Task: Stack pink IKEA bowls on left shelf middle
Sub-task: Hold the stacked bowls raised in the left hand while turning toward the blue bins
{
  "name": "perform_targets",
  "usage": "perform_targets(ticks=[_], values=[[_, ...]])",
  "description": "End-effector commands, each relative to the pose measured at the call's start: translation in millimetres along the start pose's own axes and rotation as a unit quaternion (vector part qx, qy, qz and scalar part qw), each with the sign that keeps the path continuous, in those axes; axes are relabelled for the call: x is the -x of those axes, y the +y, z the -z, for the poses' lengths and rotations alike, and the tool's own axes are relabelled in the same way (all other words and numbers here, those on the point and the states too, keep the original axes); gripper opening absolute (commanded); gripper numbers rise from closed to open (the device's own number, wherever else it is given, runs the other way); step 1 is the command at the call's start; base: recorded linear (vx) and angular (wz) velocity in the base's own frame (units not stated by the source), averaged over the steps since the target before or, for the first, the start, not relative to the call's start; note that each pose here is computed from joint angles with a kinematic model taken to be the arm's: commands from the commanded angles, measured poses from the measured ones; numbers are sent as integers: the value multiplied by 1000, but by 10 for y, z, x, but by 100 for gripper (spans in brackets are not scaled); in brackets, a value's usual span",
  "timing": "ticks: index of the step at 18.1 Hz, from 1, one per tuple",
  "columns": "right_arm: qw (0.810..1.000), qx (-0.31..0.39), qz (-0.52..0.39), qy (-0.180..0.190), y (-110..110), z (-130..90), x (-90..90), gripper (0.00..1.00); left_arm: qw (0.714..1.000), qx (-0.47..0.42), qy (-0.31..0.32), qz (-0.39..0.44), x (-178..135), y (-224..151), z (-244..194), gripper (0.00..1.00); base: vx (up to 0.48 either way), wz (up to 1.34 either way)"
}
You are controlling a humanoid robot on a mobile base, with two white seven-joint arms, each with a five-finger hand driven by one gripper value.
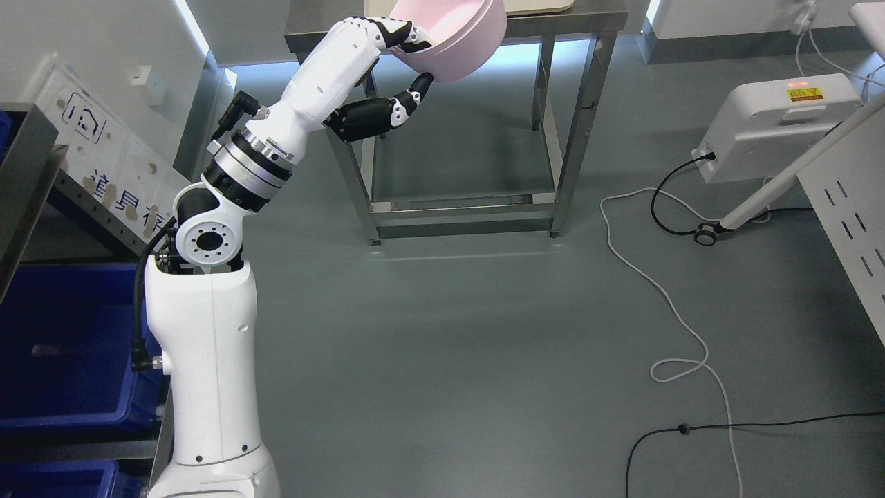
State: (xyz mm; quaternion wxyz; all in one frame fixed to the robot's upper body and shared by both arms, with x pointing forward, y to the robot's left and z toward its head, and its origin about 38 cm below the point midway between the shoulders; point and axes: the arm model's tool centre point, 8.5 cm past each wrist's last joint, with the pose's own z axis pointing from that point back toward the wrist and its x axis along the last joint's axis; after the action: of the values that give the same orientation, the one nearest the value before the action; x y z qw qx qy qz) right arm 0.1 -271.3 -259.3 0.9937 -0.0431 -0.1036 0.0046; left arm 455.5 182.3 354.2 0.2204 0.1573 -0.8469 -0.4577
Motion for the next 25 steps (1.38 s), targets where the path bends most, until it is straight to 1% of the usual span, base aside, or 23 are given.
perform_targets(ticks=[1, 8, 15, 17, 25], values=[[1000, 10, 1, -8, -115, 12, -57, 100, 1000, -4, 16, 3, 110, 71, -75, 7, -207, 115], [1000, 10, 1, -8, -115, 12, -57, 100, 1000, -9, 17, 2, 121, 80, -83, 7, -189, 139], [1000, 10, 1, -8, -115, 12, -57, 100, 1000, -23, 15, 9, 122, 204, -59, 7, -146, 100], [1000, 10, 1, -8, -115, 12, -57, 100, 1000, -23, 16, 7, 128, 185, -82, 8, -172, 187], [1000, 10, 1, -8, -115, 12, -57, 100, 1000, -17, 16, 8, 125, 178, -74, 8, -203, 401]])
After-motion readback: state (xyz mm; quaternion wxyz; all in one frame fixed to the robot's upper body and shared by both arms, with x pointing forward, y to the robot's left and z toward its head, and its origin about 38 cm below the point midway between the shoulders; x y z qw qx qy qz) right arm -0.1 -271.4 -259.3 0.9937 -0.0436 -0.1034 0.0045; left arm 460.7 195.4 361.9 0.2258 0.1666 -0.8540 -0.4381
